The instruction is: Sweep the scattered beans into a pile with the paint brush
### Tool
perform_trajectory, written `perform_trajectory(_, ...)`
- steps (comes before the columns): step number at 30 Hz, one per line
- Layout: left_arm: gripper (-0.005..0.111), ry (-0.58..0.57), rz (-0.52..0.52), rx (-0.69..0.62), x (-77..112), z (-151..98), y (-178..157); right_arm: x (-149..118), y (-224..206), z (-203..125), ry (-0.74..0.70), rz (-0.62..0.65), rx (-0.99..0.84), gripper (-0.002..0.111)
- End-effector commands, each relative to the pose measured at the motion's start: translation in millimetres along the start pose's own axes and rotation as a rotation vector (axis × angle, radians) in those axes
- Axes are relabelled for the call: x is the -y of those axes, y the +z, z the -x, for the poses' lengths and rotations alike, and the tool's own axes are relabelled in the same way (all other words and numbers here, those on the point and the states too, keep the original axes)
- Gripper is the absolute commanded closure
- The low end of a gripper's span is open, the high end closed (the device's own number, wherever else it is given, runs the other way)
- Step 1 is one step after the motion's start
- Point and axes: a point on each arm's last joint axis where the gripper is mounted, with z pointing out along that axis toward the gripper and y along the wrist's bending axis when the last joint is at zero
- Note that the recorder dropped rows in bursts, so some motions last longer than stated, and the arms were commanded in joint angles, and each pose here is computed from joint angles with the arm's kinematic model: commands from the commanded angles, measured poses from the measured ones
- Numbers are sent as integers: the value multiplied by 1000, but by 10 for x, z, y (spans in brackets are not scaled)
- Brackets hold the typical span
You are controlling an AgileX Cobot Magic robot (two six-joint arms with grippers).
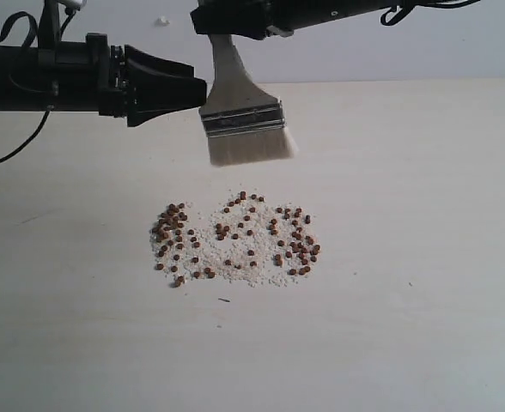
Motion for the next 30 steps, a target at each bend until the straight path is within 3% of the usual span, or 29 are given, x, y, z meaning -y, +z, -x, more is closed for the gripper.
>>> perform_trajectory(1, 52, 7, 35, 34, -70, 40, -124, 135, -99, 99, -35, -247, -22, 108)
perform_trajectory(6, 106, 3, 97, 44, -198, 36, -358, 311, -306, 187, -26, -582, -56, 108)
perform_trajectory(11, 107, -53, 161, 103, -252, 5, -526, 338, -510, 272, -67, -775, -112, 108)
perform_trajectory(14, 107, -51, 190, 111, -136, -16, -655, 307, -631, 350, -58, -858, -113, 108)
perform_trajectory(18, 107, -18, 332, 92, 59, 70, -872, 244, -774, 451, -55, -938, -108, 108)
perform_trajectory(21, 107, 11, 487, 55, 254, 123, -1015, 196, -864, 515, -24, -986, -88, 108)
perform_trajectory(26, 107, 42, 848, -22, 603, 125, -1316, 114, -941, 534, 8, -997, -130, 108)
perform_trajectory(30, 107, 10, 1044, 21, 972, 101, -1526, 75, -968, 530, 47, -995, -148, 108)
